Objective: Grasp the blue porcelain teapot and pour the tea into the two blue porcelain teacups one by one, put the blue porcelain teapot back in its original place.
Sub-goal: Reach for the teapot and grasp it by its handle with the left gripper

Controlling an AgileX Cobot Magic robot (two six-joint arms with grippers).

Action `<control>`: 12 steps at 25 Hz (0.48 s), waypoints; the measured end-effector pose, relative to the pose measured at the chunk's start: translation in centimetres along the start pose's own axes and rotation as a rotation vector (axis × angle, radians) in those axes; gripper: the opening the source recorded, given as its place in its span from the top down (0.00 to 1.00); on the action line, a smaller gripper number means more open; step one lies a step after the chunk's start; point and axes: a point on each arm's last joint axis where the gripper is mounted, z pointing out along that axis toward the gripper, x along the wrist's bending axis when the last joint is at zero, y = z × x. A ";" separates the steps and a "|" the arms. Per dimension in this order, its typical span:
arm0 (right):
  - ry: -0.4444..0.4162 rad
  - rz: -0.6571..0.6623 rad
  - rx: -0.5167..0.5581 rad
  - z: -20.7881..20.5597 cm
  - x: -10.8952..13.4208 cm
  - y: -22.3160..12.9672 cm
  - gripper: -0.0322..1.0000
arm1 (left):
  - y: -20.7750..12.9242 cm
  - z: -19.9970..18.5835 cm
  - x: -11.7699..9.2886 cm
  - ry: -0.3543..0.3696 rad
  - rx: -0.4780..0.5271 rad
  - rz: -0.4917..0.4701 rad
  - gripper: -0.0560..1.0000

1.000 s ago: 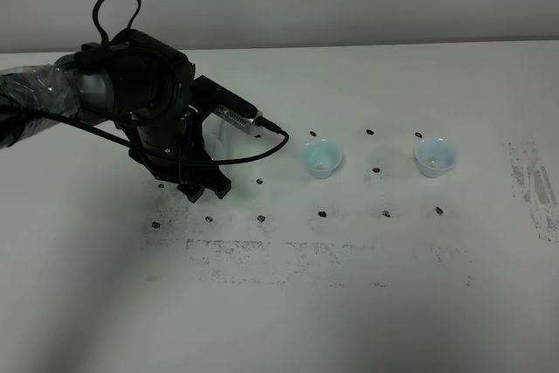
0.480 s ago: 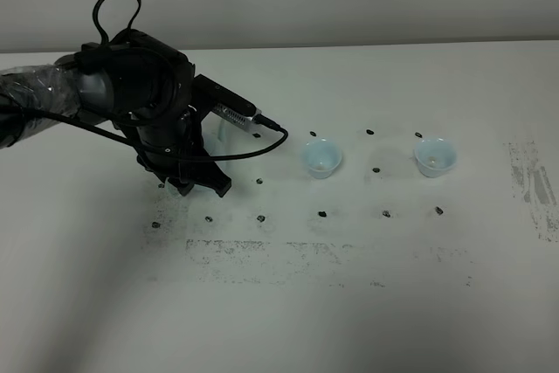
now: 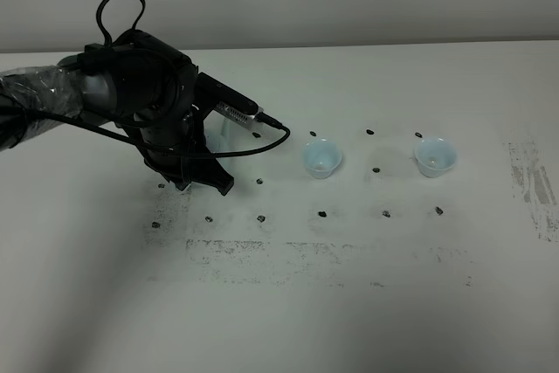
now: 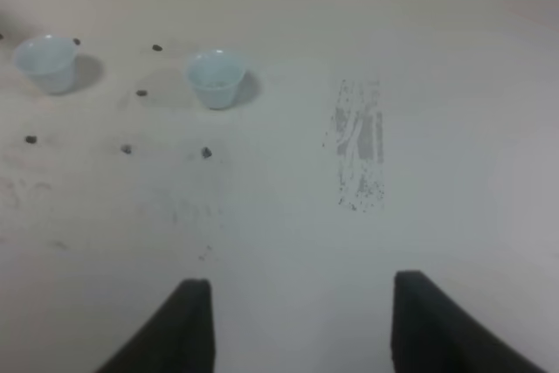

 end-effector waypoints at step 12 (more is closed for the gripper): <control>0.000 0.000 0.000 0.0 0.0 0.0 0.50 | 0.2 0.0 0.0 0.000 -0.017 -0.002 0.89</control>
